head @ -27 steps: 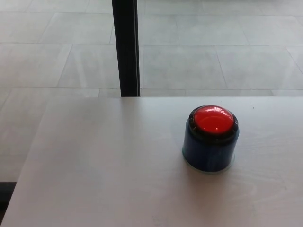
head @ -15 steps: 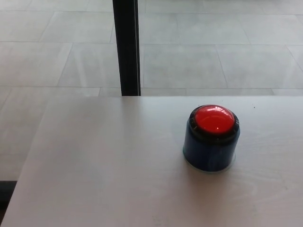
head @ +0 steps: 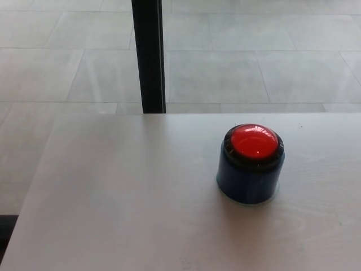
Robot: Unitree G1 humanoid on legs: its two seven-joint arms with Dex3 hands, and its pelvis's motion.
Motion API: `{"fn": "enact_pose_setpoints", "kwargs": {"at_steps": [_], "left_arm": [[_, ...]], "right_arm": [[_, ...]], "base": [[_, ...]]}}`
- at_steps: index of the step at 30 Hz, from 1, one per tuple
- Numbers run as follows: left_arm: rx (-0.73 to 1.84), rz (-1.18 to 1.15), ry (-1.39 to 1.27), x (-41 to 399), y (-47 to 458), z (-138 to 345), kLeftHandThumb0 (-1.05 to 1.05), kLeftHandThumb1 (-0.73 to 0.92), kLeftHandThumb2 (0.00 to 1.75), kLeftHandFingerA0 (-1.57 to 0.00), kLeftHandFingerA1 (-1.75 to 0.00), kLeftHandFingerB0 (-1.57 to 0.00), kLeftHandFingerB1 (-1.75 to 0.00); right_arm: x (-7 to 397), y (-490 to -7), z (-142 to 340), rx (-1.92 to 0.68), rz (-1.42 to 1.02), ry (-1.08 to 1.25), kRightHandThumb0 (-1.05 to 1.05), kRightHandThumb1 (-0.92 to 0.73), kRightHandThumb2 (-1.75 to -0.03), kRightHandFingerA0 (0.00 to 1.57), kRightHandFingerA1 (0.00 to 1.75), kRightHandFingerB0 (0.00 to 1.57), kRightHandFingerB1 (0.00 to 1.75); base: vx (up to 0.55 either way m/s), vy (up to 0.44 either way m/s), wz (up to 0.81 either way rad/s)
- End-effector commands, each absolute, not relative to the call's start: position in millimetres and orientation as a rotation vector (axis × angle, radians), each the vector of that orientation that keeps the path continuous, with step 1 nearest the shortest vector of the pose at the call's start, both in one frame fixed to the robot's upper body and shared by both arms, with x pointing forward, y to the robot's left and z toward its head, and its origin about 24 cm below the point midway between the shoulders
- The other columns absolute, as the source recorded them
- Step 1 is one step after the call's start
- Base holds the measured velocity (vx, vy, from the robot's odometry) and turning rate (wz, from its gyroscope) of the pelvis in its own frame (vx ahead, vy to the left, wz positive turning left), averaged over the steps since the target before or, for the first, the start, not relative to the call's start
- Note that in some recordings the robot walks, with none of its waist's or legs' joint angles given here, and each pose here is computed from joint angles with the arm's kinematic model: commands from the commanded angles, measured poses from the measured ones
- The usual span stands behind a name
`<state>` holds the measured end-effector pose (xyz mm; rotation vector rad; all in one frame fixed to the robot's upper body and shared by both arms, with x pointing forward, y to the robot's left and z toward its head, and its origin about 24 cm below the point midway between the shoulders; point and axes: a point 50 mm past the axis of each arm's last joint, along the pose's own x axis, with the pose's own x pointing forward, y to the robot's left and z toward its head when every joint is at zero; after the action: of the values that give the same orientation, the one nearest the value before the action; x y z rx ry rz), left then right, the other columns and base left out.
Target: The robot uses its right hand to press the red button kept in the middle of the desk
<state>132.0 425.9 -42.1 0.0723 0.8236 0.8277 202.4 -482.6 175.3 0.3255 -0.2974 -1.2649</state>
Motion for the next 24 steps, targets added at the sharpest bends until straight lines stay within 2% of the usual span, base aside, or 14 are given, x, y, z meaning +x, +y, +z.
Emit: {"fn": "enact_pose_setpoints", "kwargs": {"at_steps": [1,3,4,6,7,8,9,12,13,14,20,21,22,24], "left_arm": [[0.042,0.861,0.802,130.0,431.0,-37.8,-0.74,0.92,1.28,-0.46,-0.93,-0.29,-0.78],[0.044,0.860,0.802,130.1,430.9,-37.7,-0.74,0.92,1.28,-0.46,-0.93,-0.29,-0.78],[0.034,0.860,0.799,129.9,430.9,-37.9,-0.73,0.92,1.28,-0.44,-0.91,-0.27,-0.76],[0.023,0.858,0.794,128.9,431.0,-38.4,-0.74,0.92,1.26,-0.42,-0.90,-0.27,-0.76],[0.042,0.855,0.801,128.6,430.8,-38.7,-0.73,0.92,1.17,-0.35,-1.15,-0.27,-0.92],[0.045,0.850,0.812,128.3,431.0,-38.8,-0.72,0.92,1.16,-0.34,-1.14,-0.26,-0.90],[0.044,0.851,0.813,128.3,431.0,-38.8,-0.73,0.92,1.27,-0.46,-0.92,-0.33,-0.79],[0.043,0.861,0.814,129.9,430.9,-38.3,-0.71,0.92,1.16,-0.36,-1.19,-0.28,-0.92],[0.038,0.859,0.806,130.2,430.7,-38.2,-0.71,0.92,1.17,-0.35,-1.17,-0.27,-0.92],[0.038,0.859,0.802,131.1,430.6,-38.0,-0.72,0.92,1.27,-0.45,-0.93,-0.33,-0.79],[0.043,0.849,0.802,133.4,430.4,-37.0,-0.71,0.92,1.27,-0.47,-0.93,-0.32,-0.78],[0.037,0.848,0.799,133.3,430.5,-36.8,-0.71,0.92,1.17,-0.34,-1.14,-0.24,-0.88],[0.034,0.850,0.798,133.5,430.5,-36.9,-0.72,0.92,1.27,-0.46,-0.93,-0.29,-0.76],[0.042,0.850,0.801,133.6,430.5,-36.7,-0.72,0.92,1.27,-0.48,-0.93,-0.31,-0.77]], "right_arm": [[251.2,-445.7,236.2,0.283,-0.999,-0.402,-0.62,-0.15,-1.34,1.32,1.54,1.21,1.38],[253.4,-442.6,238.8,0.277,-0.986,-0.399,-0.62,-0.15,-1.34,1.32,1.54,1.21,1.38],[261.9,-432.1,247.3,0.282,-0.946,-0.412,-0.58,-0.27,-1.24,1.29,1.55,1.16,1.40],[276.7,-410.3,256.9,0.227,-0.843,-0.471,-0.32,-0.26,-1.42,1.11,1.73,0.97,1.50],[290.6,-396.1,262.4,0.227,-0.774,-0.470,-0.12,-0.35,-1.51,0.97,1.75,0.84,1.57],[301.8,-383.4,266.1,0.235,-0.718,-0.475,-0.06,-0.39,-1.42,0.92,1.75,0.76,1.60],[308.5,-375.7,268.1,0.235,-0.686,-0.478,-0.06,-0.41,-1.38,0.92,1.75,0.78,1.59],[324.3,-355.6,274.1,0.277,-0.589,-0.489,-0.07,-0.41,-1.38,0.95,1.75,0.79,1.61],[328.7,-349.0,275.8,0.293,-0.561,-0.488,-0.09,-0.39,-1.41,0.96,1.75,0.80,1.59],[331.9,-343.1,277.0,0.303,-0.534,-0.490,-0.04,-0.46,-1.40,0.98,1.75,0.81,1.53],[357.4,-287.8,273.8,0.297,-0.364,-0.449,-0.12,-0.43,-1.33,1.00,1.75,0.86,1.50],[362.6,-273.9,270.8,0.302,-0.335,-0.430,-0.12,-0.43,-1.34,0.98,1.75,0.85,1.51],[366.8,-261.2,267.9,0.299,-0.299,-0.411,-0.14,-0.43,-1.36,0.96,1.75,0.83,1.54],[370.0,-249.0,265.2,0.298,-0.276,-0.398,-0.13,-0.43,-1.35,0.96,1.75,0.83,1.54]], "base": [[0.00,0.000,0.00],[0.00,0.000,0.00],[0.00,0.000,0.00],[0.00,0.000,0.00],[0.00,0.000,0.00],[0.00,0.000,0.00],[0.00,0.000,0.00],[0.00,0.000,0.00],[0.00,0.000,0.00],[-0.04,-0.010,0.06],[-0.01,-0.002,0.01],[0.00,0.000,0.00],[0.00,0.000,0.00],[0.00,0.000,0.00]]}}
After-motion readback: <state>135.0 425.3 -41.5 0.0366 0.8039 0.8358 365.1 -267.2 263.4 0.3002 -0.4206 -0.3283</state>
